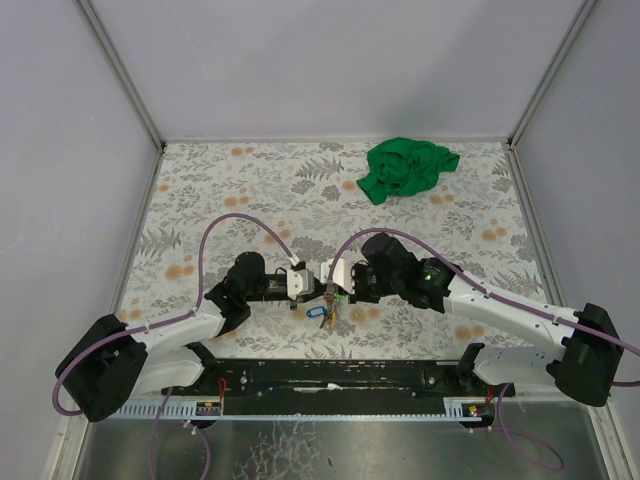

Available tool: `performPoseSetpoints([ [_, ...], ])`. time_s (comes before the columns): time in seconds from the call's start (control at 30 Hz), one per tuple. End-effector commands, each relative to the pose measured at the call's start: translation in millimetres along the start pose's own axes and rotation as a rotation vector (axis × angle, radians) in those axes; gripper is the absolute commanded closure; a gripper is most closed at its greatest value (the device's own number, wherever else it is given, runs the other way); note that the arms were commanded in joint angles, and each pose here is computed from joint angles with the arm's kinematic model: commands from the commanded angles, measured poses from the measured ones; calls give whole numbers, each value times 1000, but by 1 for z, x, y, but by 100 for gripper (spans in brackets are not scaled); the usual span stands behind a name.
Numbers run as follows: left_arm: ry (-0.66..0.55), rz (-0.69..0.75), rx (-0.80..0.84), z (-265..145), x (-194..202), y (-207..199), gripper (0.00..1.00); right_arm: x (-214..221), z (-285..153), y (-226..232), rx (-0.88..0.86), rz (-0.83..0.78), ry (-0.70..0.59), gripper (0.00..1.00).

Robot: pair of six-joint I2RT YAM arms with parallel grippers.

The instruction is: Put the keys on the keyring

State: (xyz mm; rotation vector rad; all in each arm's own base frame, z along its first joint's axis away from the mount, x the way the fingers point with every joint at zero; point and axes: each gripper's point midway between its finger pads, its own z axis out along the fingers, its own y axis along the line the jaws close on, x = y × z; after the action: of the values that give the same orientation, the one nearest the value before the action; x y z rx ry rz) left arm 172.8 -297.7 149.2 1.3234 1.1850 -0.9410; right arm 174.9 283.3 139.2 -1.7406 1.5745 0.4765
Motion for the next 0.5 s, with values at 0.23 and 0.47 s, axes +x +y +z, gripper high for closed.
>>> performPoseSetpoints([
  [0.23,-64,48,-14,4,-26,10,100,-25,-7,-11,43,-30,-52,100],
  [0.47,-62,45,-13,4,-25,10,100,-28,-7,-10,41,-31,-61,100],
])
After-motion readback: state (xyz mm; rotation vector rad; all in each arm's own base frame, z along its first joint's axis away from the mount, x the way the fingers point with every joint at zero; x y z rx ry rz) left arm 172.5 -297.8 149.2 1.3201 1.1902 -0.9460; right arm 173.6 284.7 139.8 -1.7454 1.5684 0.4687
